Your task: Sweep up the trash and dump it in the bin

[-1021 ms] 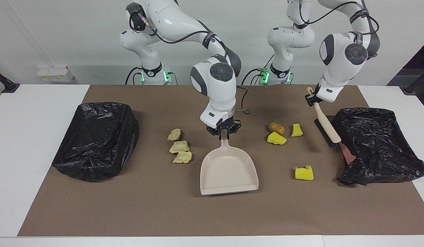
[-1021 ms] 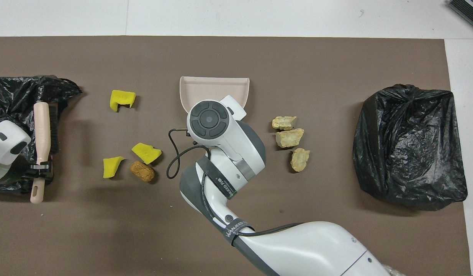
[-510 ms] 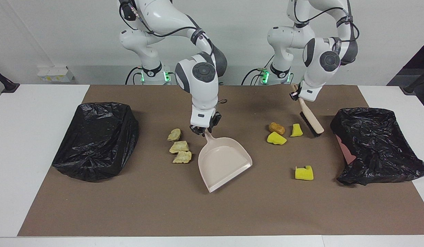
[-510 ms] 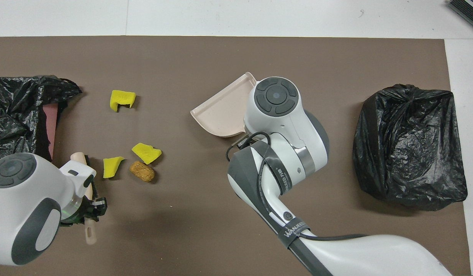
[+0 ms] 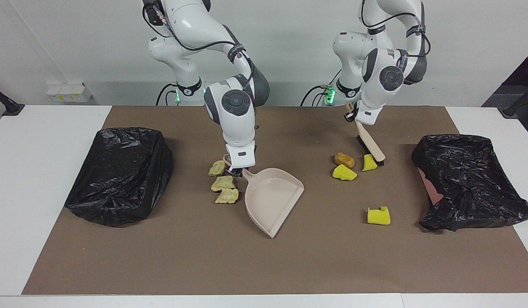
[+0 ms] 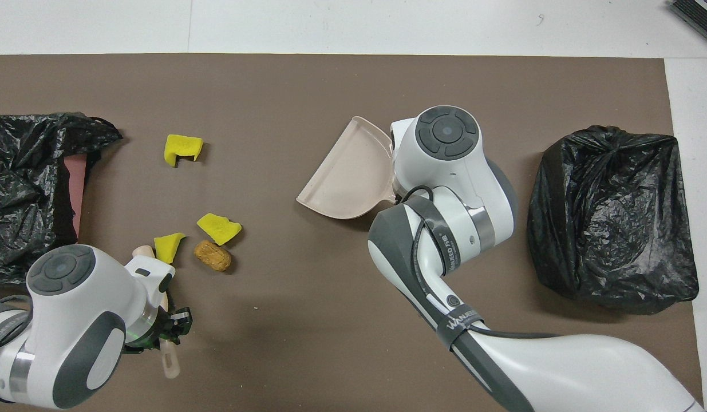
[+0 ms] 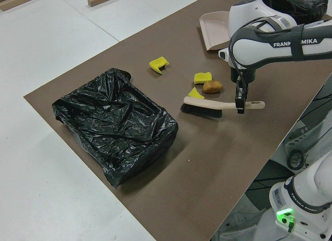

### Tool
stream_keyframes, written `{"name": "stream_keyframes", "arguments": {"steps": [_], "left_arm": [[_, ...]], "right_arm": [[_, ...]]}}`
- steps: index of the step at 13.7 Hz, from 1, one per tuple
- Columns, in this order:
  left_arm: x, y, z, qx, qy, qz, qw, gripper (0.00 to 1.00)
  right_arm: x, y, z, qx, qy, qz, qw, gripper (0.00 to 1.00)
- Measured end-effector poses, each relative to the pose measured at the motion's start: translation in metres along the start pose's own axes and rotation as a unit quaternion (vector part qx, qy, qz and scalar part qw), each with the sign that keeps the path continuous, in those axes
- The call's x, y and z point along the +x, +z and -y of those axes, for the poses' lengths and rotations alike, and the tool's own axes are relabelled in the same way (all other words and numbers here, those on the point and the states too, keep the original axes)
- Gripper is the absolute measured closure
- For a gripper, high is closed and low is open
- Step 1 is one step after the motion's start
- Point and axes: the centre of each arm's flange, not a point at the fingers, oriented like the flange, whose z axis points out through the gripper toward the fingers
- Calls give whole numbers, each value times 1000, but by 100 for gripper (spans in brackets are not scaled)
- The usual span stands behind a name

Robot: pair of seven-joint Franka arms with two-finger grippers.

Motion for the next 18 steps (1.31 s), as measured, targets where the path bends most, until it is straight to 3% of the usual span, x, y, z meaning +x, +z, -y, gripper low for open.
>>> {"name": "stream_keyframes", "arguments": {"steps": [3,5,10,13,15,18], "left_arm": [[-5,1,-9,-27,-23,11,999,74],[-14,2,-23,-39,-47,15,998,74],[-32,10,-79,-109,-127,15,986,74],[-23,4,-99,-166,-164,22,972,74],[-16,-7,-113,-202,-176,21,963,74],[-4,-24,-132,-223,-180,16,958,74]], "right_arm": [[3,10,-8,-19,-55,-9,998,69],[5,14,-8,-21,-66,-7,998,69],[8,15,-1,-19,-73,-5,997,69],[9,16,1,-13,-72,-6,997,69],[7,18,3,-7,-108,4,994,69],[7,18,15,4,-165,24,986,69]]}}
